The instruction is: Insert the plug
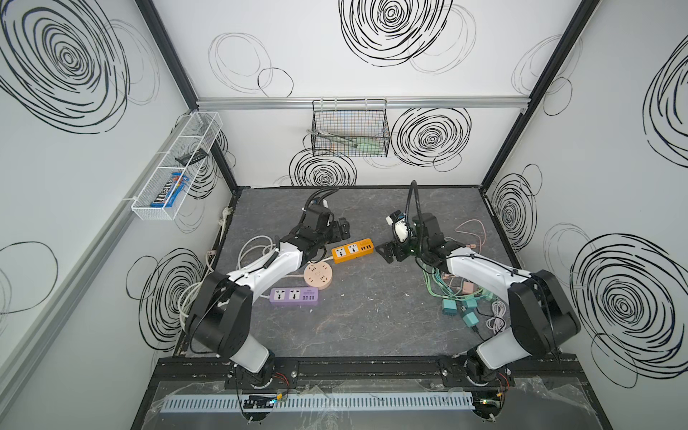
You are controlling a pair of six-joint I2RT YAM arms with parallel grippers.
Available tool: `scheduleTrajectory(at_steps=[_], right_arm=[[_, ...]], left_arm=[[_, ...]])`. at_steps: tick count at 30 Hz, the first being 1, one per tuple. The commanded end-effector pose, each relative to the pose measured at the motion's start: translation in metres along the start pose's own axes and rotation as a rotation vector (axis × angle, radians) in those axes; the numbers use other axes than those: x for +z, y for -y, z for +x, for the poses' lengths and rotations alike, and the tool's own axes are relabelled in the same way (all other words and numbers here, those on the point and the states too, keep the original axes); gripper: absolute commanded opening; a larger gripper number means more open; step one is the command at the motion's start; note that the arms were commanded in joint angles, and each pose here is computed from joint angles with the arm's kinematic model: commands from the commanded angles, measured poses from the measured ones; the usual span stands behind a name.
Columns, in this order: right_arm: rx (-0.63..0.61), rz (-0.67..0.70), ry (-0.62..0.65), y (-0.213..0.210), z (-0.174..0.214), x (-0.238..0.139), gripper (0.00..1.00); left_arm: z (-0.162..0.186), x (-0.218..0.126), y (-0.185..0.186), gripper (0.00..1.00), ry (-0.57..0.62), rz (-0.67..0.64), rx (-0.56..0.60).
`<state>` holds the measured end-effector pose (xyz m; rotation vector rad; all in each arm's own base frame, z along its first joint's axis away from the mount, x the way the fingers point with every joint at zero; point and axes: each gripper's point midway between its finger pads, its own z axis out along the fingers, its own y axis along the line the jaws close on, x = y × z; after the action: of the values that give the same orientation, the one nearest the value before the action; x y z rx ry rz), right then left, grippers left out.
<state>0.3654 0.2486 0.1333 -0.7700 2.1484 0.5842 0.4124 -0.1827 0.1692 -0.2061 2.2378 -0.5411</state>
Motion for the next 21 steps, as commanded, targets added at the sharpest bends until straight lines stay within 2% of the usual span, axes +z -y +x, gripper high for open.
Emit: scheduleTrajectory(at_steps=[1,8,15,21], right_arm=[[-0.241,-0.07,-0.031,-0.013,-0.004,0.016,0.97],[-0.467,-0.153,-0.18,-0.011,-0.002,0.061,0.97],[-0.596,-0.248,-0.344,-0.011,0.0,0.095,0.97],[-0.671,-0.311,-0.417,-0.02,0.003,0.116,0.97]], left_arm=[[0.005,-0.017,-0.033,0.96,0.018,-0.096,-0.017],[0.001,-0.054,-0.064,0.96,0.1,-0.112,-0.123],[-0.005,-0.074,-0.093,0.96,0.143,-0.158,-0.171],[-0.005,-0.079,-0.102,0.96,0.15,-0.17,-0.181]])
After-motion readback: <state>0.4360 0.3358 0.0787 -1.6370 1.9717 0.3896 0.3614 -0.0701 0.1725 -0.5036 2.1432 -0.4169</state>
